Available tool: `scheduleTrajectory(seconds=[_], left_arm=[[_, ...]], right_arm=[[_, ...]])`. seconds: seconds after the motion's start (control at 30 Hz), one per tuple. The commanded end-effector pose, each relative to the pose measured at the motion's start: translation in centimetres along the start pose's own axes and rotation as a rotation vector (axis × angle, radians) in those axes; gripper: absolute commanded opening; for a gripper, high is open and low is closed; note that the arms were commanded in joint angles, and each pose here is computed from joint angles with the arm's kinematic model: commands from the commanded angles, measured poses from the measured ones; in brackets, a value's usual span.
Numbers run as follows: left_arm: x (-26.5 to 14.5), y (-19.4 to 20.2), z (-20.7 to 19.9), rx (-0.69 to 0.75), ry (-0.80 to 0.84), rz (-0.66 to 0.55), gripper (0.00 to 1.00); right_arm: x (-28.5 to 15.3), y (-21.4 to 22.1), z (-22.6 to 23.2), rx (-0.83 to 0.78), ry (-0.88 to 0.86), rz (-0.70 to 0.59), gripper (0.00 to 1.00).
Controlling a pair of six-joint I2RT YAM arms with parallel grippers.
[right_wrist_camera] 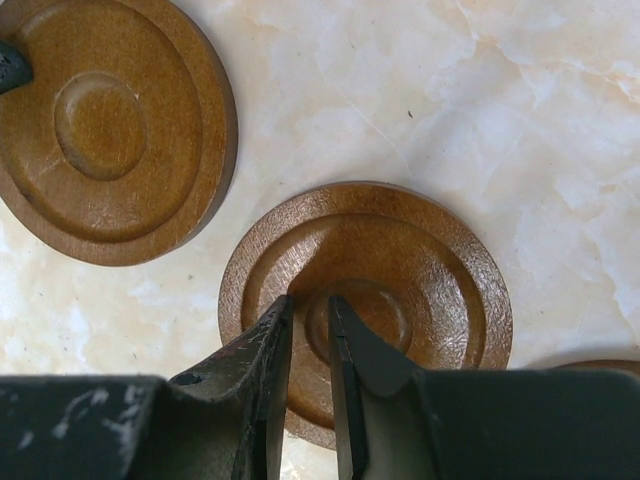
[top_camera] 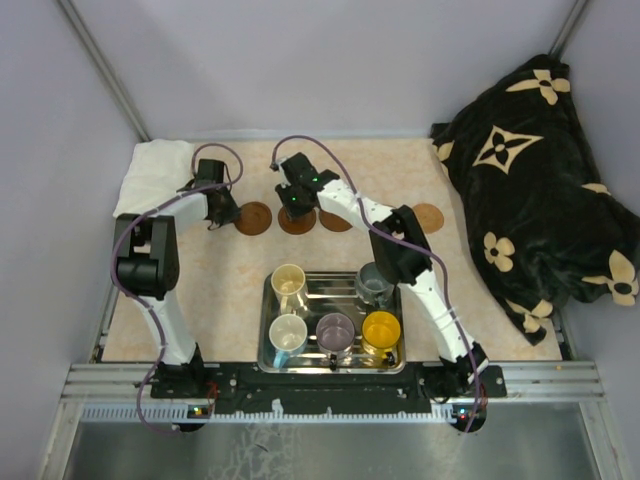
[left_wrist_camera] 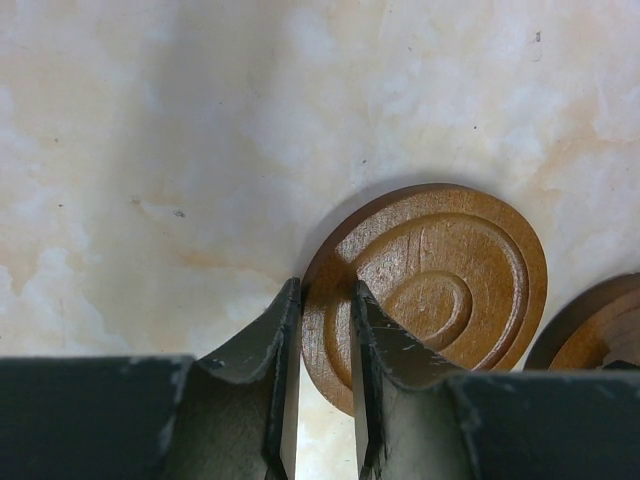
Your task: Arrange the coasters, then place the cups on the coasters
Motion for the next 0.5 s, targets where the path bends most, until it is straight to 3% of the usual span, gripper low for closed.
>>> scheduleTrajectory(seconds=[0.0,0.3,0.47], left_arm=[[2.3,8.3,2.5,0.052,-0.099,0.279,0.19],[1.7,7.1,2.2,0.055,-0.09,0.25,0.19],[1.2,6.1,1.9,0.058,-0.086,0.235,0.2]], right_arm=[[-4.8,-3.7,2.4,-0.048,-0.034,-0.112,0.22],[-7.3,-5.5,2.9,-0.062,-0.031,-0.174,0.22],[-9.5,-6.8,1.3,-0.074,0.084,-0.235,0.22]])
Point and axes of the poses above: each gripper's point midway between its finger pads, its own x axis out along the fingers, its own z axis along the line the jaws close on, y = z × x, the point moved 2 cm from there along -x, back along the fingers, and after that the axes turned 13 degrees about x, right-handed, at the moved point
